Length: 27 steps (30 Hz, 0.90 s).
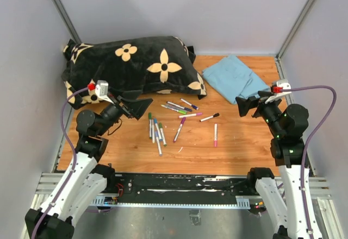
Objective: Open the pen caps
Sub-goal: Pick up the pen from the center of the board.
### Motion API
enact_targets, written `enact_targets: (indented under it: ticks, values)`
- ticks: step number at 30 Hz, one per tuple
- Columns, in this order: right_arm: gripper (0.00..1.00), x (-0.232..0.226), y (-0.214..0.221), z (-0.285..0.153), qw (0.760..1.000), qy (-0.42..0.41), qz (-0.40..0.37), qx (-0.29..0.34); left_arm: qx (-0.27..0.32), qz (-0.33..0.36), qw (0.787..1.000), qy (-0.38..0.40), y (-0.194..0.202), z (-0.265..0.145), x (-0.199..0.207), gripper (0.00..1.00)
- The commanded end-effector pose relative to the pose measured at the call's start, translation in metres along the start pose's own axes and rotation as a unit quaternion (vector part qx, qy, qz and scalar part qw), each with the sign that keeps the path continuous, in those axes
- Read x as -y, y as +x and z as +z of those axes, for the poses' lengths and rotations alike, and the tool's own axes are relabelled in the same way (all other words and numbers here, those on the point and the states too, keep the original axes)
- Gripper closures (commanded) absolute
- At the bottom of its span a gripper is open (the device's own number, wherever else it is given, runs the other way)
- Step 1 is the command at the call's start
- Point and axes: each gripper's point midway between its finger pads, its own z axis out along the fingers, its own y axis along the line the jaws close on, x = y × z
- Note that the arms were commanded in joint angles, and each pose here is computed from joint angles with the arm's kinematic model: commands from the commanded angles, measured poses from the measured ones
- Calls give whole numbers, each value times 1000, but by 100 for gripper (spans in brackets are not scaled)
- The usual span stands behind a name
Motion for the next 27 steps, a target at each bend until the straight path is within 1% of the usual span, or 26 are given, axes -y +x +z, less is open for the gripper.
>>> enact_targets:
  ticks: [1,6,10,11,13,15,19,21,24,27]
  values:
    - [2,-5,-22,-4,1000,-7,-9,24,-15,2,1000,-5,6,-8,1,1]
    - [2,-10,-16,-1,999,-26,-22,16,-14,-13,1000,-3,12,-14,1,1]
    - [2,-14,-6,3,996,-56,-64,8,-7,-42,999,-2,18,-19,1,1]
    - [2,-16,-2,4,994,-67,-83,2,-4,-52,999,-1,20,-20,1,1]
    - [2,-22,8,5,990,-96,-97,-19,-3,-72,997,1,27,-22,-2,1]
    - [2,-36,17,4,983,-148,-105,-41,-6,-82,997,0,33,-24,-5,1]
    - [2,-62,33,2,964,-242,-89,-68,-26,-90,994,-51,52,-27,-29,1]
    - [2,-68,41,2,956,-270,-86,-74,-44,-89,991,-86,63,-29,-44,1]
    - [2,-69,47,2,953,-277,-90,-80,-72,-82,986,-127,77,-32,-63,3]
    - [2,-69,57,1,951,-284,-91,-86,-99,-72,975,-183,93,-38,-86,4]
